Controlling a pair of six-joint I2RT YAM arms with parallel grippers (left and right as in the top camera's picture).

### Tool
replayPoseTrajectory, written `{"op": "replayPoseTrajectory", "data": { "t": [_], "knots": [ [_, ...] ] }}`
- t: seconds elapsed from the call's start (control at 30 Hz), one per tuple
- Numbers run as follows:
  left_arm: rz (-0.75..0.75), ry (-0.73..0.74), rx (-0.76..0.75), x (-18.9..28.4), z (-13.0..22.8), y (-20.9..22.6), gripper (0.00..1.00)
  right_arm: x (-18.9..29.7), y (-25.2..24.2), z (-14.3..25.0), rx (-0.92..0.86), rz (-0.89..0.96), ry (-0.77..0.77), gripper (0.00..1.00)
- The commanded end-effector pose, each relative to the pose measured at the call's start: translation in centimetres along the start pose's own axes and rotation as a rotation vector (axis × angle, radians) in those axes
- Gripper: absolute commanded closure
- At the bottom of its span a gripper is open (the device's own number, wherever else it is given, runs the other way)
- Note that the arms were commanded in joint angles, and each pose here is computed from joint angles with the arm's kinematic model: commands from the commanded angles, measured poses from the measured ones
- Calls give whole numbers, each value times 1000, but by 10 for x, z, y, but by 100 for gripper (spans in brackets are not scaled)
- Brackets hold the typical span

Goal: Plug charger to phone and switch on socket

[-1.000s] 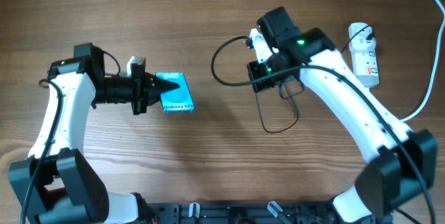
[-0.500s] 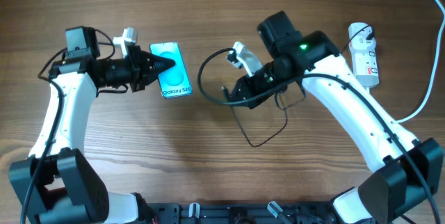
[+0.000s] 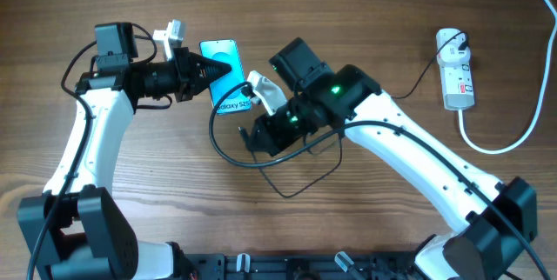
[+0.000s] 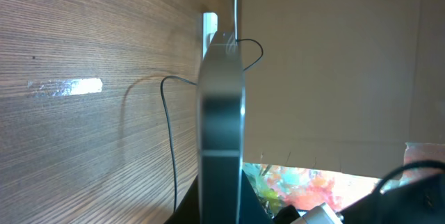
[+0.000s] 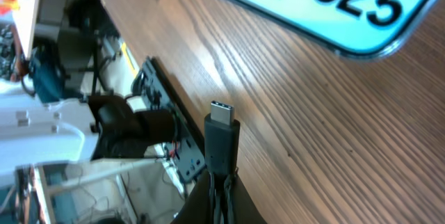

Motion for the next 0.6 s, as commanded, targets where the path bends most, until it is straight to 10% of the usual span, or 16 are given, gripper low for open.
{"op": "replayPoseTrajectory", "data": {
  "t": [0.0,0.57],
  "knots": [
    [30,4,-10,1,1,-10,96,-1,5,-5,-67,33,-45,96],
    [111,41,-114,-1,7,-22,96,-3,10,-11,-101,27,-76,96]
  ]
}}
Point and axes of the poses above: each gripper's point midway between its finger pads, its own x axis back along the fingers, its own y axis along the line the jaws close on, z = x × y, the point moved 4 cm from there along x, back along the fingers, and after that the axes turned 5 degrees about -x, right-handed, at the moved point
